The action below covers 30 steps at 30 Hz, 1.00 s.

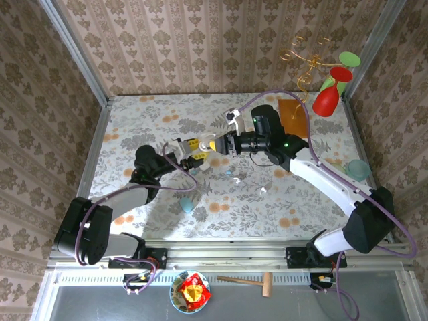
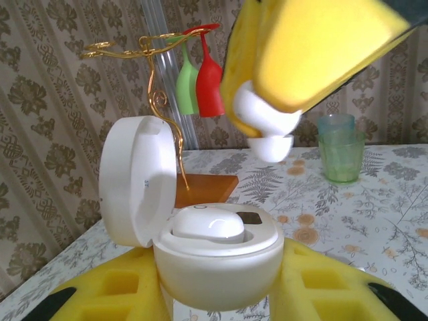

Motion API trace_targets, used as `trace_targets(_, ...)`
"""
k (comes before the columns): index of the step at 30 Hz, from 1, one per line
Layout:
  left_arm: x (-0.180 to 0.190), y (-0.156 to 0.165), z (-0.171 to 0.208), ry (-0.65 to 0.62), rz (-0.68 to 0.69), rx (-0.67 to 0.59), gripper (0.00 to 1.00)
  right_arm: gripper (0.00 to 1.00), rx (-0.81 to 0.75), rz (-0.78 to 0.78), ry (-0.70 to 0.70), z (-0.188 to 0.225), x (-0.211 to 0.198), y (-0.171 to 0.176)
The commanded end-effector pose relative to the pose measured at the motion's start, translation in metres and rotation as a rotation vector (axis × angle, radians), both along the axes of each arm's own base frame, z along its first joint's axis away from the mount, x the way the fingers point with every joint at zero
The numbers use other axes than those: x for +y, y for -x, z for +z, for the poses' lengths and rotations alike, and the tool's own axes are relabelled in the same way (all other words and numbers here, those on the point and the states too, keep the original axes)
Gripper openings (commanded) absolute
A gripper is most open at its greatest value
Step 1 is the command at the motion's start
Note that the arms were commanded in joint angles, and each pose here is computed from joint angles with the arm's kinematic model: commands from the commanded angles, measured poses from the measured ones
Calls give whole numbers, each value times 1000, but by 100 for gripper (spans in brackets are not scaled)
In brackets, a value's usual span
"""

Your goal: Insert wireless bluetooth earbuds into charging case

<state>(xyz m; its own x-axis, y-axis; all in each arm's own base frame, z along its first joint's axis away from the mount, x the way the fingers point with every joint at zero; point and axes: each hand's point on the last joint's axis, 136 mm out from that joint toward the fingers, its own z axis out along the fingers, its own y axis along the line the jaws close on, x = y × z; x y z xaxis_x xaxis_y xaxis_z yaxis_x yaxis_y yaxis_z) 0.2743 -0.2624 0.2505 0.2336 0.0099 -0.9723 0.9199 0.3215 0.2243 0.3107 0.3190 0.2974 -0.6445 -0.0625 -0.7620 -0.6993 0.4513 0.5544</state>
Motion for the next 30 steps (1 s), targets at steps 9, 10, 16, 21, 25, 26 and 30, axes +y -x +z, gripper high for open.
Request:
trace_targets(9, -4, 10, 26, 85, -76, -18, 15, 16, -3, -17, 3, -1, -4, -12)
trace_targets(10, -4, 10, 26, 89, -78, -15, 16, 16, 0, -20, 5, -3, -4, -13)
trace_targets(16, -1, 7, 32, 111, -71, -19, 16, 16, 4, -15, -4, -3, -2, -14)
trace_targets(21, -1, 5, 34, 119, -60, -19, 15, 16, 19, -18, 17, -10, -3, -15)
trace_targets(25, 0, 4, 34, 121, -53, -17, 16, 17, 26, -24, 25, -13, -3, -16)
trace_targets(26, 0, 5, 35, 122, -56, -19, 16, 17, 25, -25, 26, -13, -4, -16)
trace_targets(30, 0, 5, 34, 120, -56, -14, 16, 23, 28, -35, 26, -9, -4, -17)
